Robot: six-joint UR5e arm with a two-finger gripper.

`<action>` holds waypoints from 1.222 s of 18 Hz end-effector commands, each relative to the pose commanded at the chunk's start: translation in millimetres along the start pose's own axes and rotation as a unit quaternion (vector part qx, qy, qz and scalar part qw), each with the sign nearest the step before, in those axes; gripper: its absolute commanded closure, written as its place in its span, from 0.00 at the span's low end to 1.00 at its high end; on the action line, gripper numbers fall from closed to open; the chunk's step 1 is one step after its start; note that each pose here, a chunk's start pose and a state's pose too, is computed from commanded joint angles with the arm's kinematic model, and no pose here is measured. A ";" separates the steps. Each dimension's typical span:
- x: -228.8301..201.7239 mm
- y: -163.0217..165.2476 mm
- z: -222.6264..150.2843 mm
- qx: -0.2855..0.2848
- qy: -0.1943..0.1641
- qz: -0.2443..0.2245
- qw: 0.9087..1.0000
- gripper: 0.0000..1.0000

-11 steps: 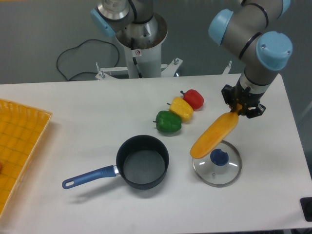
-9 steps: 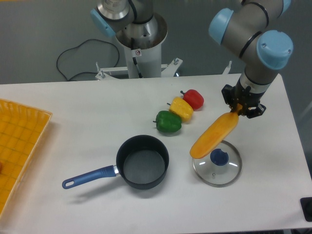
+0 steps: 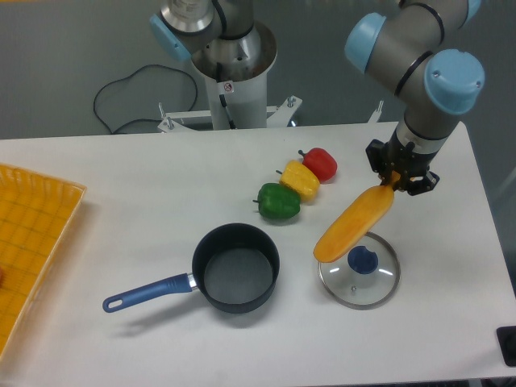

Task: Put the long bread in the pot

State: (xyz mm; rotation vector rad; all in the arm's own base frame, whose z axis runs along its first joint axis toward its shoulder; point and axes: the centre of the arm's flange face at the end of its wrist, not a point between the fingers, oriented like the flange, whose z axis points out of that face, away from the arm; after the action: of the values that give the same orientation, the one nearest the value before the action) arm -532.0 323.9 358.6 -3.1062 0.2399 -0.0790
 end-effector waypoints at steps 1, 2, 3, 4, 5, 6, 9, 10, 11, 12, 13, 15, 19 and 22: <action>2.9 -0.5 -1.2 -0.001 0.005 -0.001 1.000 0.82; 5.2 -1.0 -1.8 -0.002 0.010 -0.001 1.000 0.82; 7.5 -1.6 -3.6 -0.002 0.012 -0.001 1.000 0.82; 12.6 -3.0 -10.4 -0.001 0.012 0.000 1.000 0.82; 18.4 -8.6 -13.3 -0.002 0.015 0.002 1.000 0.82; 22.6 -12.4 -12.4 -0.003 0.020 0.002 1.000 0.82; 39.8 -24.6 -16.2 -0.004 0.022 0.003 1.000 0.82; 43.5 -27.5 -14.1 -0.005 0.024 -0.003 1.000 0.82; 48.0 -33.8 -14.0 -0.005 0.025 -0.006 1.000 0.82; 55.0 -43.0 -15.5 -0.005 0.023 -0.006 1.000 0.82; 60.9 -46.9 -13.6 -0.006 0.026 -0.008 1.000 0.82; 72.1 -57.9 -10.6 -0.009 0.029 -0.004 1.000 0.82; 86.6 -76.2 5.9 -0.019 0.037 -0.011 0.999 0.82; 92.4 -90.3 14.2 -0.024 0.042 -0.016 0.999 0.82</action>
State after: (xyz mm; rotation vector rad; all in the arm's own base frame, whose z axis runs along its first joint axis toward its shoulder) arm -426.3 399.2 351.5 -3.1581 0.1981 -0.2069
